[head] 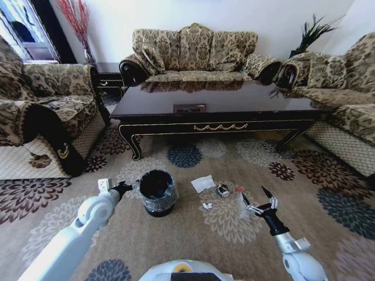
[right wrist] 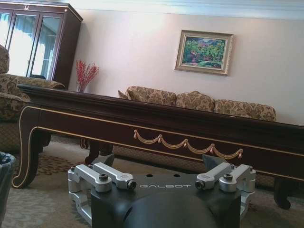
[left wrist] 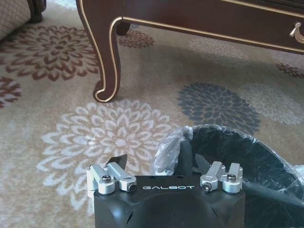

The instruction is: Move to the front of the table and pick up the trash from the floor, then place it into the trash bin.

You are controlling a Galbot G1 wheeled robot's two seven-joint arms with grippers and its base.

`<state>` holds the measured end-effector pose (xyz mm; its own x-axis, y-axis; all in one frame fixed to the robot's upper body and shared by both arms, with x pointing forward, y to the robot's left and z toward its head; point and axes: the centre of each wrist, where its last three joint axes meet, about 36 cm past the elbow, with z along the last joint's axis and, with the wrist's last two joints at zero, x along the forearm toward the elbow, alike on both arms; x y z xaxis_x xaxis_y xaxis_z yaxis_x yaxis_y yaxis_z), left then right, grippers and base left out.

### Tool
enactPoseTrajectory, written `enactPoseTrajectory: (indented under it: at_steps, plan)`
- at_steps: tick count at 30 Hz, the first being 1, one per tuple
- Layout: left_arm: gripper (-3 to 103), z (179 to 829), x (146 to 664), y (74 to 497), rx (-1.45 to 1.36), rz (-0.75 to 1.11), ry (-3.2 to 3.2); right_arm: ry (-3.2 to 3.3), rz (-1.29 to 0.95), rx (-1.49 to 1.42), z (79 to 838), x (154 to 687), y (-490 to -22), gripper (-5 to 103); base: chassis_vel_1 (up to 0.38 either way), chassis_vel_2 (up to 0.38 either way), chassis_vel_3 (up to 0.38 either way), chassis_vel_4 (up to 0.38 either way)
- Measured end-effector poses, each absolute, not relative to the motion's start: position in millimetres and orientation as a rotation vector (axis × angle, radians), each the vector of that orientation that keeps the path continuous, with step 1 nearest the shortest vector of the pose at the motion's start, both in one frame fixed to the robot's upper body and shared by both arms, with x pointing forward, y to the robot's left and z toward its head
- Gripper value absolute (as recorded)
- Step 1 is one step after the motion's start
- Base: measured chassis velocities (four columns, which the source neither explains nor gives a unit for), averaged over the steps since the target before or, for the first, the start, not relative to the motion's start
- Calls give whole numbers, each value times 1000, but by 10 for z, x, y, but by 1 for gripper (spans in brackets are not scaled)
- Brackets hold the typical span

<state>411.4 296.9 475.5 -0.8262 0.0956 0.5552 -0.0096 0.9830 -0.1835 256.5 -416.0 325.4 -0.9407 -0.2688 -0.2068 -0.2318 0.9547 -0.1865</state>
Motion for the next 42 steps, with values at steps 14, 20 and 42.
enactPoseTrajectory:
  at_steps: [14, 20, 42]
  plan:
    - [81, 4338, 4400, 2760, -68, 311, -2424, 2890, -244, -333, 3249, 2570, -4143, 100, 0, 0, 0, 0]
    - [64, 4234, 4414, 2719, -44, 314, -2377, 2896, -244, -311, 3233, 2563, -4147, 100, 0, 0, 0, 0]
    - [3, 4414, 4189, 3053, -3, 280, -2389, 3064, -325, -154, 3208, 2719, -4122, 100, 0, 0, 0, 0]
